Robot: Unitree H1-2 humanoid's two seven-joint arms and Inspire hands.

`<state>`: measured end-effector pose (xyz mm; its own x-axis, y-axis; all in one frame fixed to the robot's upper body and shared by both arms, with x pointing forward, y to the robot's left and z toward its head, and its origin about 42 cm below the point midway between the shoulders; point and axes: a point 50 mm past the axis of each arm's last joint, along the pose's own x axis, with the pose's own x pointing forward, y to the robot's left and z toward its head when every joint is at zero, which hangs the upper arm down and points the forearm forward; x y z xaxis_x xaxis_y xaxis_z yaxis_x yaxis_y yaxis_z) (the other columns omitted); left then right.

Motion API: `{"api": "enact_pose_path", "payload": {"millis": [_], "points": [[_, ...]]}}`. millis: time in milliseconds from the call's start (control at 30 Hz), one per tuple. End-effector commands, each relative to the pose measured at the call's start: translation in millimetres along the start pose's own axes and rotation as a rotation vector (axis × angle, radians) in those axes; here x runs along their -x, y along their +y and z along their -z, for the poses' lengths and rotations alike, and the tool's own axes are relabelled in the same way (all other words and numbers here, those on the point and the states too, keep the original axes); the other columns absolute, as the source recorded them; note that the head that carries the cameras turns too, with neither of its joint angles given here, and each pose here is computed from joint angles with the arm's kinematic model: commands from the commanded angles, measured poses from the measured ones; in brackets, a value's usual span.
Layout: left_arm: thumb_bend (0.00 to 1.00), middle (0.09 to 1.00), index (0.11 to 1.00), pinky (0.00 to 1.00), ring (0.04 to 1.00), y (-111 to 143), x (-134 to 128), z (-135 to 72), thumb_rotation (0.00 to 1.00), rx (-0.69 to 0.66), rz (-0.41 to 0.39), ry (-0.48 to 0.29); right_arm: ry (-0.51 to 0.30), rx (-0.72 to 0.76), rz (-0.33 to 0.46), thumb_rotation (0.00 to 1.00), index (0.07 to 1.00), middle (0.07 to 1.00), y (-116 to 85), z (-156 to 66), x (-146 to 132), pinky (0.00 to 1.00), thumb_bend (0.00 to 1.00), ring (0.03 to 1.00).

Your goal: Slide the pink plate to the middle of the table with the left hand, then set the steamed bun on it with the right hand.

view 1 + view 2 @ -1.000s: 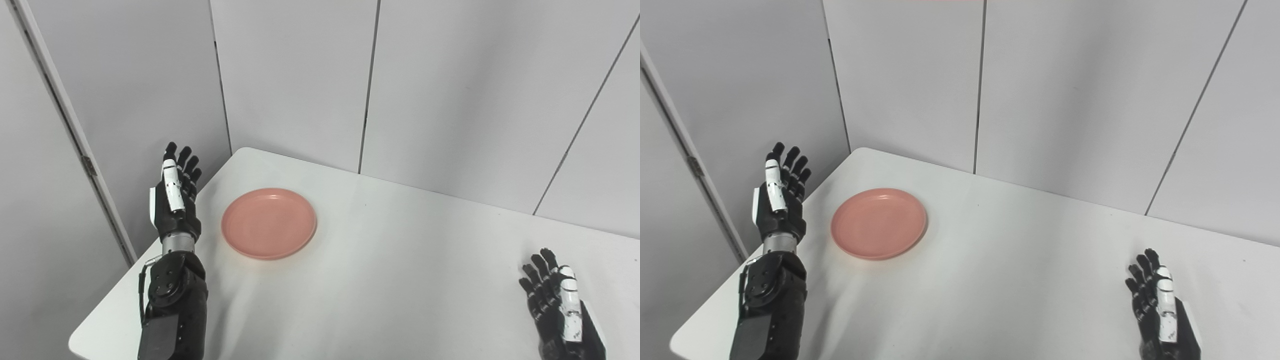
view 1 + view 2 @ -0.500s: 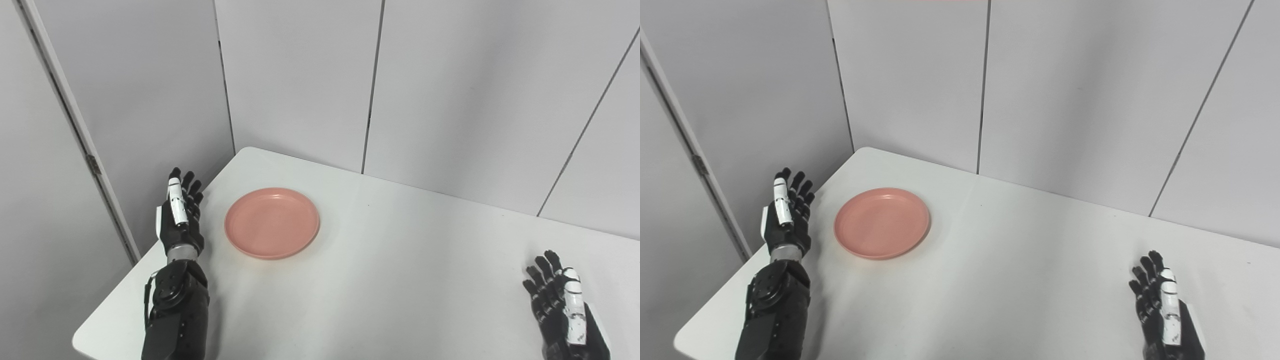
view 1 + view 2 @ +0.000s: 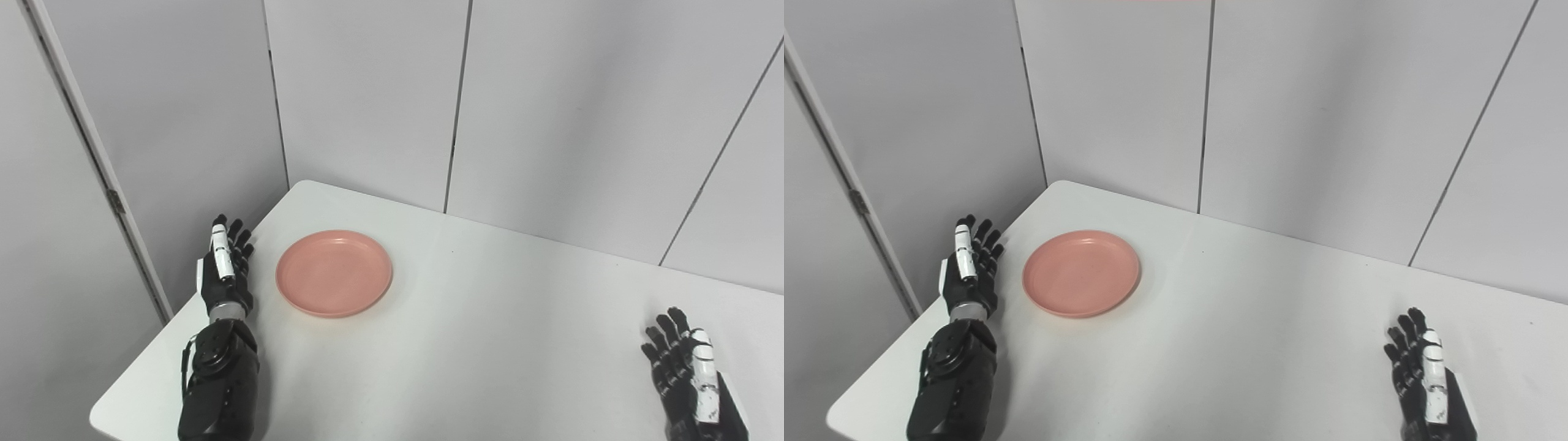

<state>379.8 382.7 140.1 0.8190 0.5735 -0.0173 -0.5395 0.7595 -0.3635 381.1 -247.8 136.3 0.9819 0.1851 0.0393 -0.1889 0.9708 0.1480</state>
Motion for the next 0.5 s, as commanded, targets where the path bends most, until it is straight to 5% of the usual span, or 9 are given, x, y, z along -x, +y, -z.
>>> {"api": "enact_pose_path", "payload": {"millis": [0, 467], "points": [[0.41, 0.923, 0.932, 0.91, 0.908, -6.4, -7.8, -2.2, 1.00, -0.020, 0.029, -0.008, 0.134, -0.026, 0.029, 1.00, 1.000, 1.000, -1.6, 22.8, 11.1, 1.00, 0.22, 1.000], [0.42, 0.909, 0.917, 0.89, 0.891, -30.1, -6.3, 35.1, 1.00, 0.018, 0.148, 0.139, 0.139, -0.005, 0.026, 1.00, 1.000, 1.000, 1.8, 23.2, 13.0, 1.00, 0.22, 1.000]]}}
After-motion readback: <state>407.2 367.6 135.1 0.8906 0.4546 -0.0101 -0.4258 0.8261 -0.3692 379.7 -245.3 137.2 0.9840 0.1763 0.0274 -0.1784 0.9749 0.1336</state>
